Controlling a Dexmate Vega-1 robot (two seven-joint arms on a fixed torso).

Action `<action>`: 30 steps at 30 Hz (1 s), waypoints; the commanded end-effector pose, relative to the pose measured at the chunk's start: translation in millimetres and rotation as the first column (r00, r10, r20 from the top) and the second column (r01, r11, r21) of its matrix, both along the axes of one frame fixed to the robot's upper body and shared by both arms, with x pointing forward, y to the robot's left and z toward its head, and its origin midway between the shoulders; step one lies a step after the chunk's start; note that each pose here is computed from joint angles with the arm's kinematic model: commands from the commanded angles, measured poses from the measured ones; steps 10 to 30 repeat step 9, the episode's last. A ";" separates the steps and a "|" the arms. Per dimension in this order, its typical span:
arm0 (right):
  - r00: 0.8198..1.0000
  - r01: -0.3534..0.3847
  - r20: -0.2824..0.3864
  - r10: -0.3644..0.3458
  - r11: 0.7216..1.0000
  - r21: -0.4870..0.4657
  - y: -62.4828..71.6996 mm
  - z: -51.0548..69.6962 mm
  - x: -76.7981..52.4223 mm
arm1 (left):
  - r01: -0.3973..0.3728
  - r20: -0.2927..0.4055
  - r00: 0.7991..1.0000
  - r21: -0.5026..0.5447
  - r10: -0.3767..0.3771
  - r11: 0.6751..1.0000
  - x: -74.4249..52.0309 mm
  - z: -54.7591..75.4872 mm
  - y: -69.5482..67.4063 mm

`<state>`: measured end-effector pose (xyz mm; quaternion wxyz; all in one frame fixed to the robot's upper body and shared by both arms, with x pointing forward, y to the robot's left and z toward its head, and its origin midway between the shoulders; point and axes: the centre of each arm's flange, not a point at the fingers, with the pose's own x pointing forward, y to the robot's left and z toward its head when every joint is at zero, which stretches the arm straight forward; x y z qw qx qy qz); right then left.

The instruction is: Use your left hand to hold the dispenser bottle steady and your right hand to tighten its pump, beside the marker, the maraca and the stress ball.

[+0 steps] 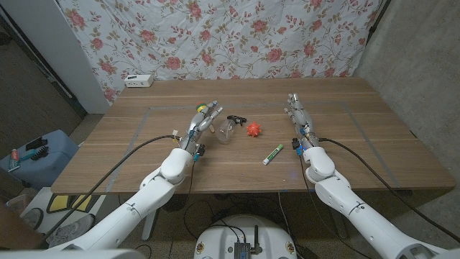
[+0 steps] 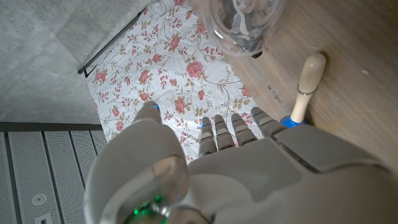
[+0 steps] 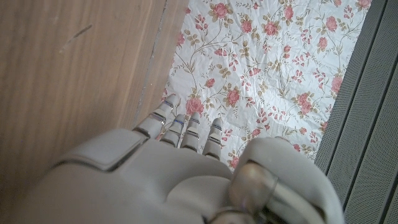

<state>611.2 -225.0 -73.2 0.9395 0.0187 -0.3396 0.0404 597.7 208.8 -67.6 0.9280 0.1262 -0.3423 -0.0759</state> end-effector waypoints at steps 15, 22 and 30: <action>0.998 -0.054 -0.041 0.055 0.998 0.018 9.5 1.6 9.8 | 0.074 -0.019 0.997 -0.129 -0.077 0.989 24.0 -6.4 25.6; 0.998 -0.054 -0.041 0.055 0.998 0.018 9.5 1.6 9.8 | 0.074 -0.019 0.997 -0.129 -0.077 0.989 24.0 -6.4 25.6; 0.998 -0.054 -0.041 0.055 0.998 0.018 9.5 1.6 9.8 | 0.074 -0.019 0.997 -0.129 -0.077 0.989 24.0 -6.4 25.6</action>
